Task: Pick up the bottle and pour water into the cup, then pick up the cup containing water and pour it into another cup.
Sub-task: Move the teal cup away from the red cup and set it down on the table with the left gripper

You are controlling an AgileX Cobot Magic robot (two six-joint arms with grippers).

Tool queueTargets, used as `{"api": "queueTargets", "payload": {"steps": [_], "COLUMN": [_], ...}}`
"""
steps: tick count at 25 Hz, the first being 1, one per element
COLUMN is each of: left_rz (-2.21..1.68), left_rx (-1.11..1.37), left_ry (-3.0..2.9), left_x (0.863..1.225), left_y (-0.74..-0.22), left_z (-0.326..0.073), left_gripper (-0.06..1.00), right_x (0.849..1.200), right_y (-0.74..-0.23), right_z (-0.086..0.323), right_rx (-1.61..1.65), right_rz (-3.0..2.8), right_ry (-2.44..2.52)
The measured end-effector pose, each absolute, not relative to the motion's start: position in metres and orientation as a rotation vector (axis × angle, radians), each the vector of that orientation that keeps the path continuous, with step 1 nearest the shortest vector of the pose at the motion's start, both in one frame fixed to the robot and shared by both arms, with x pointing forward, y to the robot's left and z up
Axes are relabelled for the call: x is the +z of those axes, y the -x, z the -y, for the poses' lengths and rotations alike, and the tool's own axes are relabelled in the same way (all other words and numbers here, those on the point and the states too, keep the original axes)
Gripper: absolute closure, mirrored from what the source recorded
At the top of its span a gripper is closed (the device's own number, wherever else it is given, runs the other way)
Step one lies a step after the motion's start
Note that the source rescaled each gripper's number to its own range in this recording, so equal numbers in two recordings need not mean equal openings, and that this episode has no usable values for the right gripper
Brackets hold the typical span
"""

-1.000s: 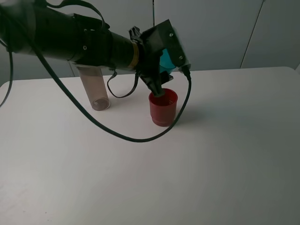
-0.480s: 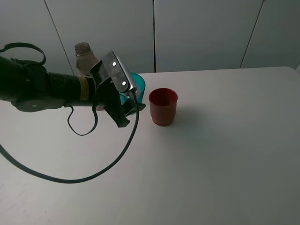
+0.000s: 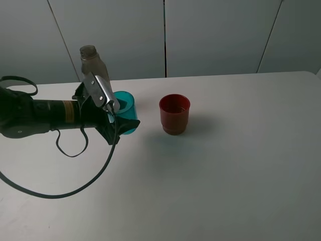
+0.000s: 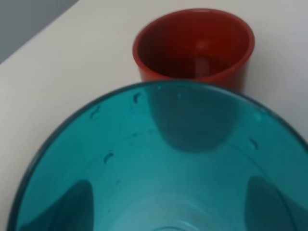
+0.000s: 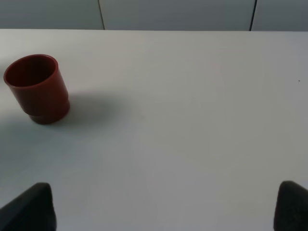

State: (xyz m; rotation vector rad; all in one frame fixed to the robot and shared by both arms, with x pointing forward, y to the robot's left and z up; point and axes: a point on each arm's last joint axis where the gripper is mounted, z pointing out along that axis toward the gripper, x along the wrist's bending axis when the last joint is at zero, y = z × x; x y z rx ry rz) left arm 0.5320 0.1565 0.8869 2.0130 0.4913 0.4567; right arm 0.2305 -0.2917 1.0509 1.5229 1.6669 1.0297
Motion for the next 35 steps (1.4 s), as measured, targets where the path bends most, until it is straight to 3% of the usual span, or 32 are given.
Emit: {"api": "queueTargets", "payload": {"steps": [8, 25, 27, 29, 30, 35], "left_rz": [-0.536, -0.532, -0.53, -0.528, -0.527, -0.493], "left_rx": [0.362, 0.364, 0.364, 0.367, 0.37, 0.438], "left_ry": [-2.076, -2.068, -2.063, -2.056, -2.053, -2.02], "left_x": [0.848, 0.848, 0.848, 0.85, 0.851, 0.876], "left_y": [-0.528, -0.529, -0.529, -0.529, -0.529, -0.532], "left_z": [-0.158, -0.158, -0.158, -0.157, -0.157, -0.157], "left_gripper": [0.55, 0.54, 0.4, 0.08, 0.01, -0.05], "right_x": [1.051, 1.051, 1.051, 1.051, 1.051, 1.051], "right_y": [-0.23, -0.23, -0.23, -0.23, -0.23, -0.23], "right_z": [0.292, 0.292, 0.292, 0.292, 0.292, 0.292], "right_rx": [1.03, 1.03, 1.03, 1.03, 1.03, 1.03], "right_rz": [-1.667, -1.667, -1.667, -1.667, -1.667, -1.667], "right_ry": [-1.523, -1.523, -1.523, -1.523, -1.523, -1.523]}}
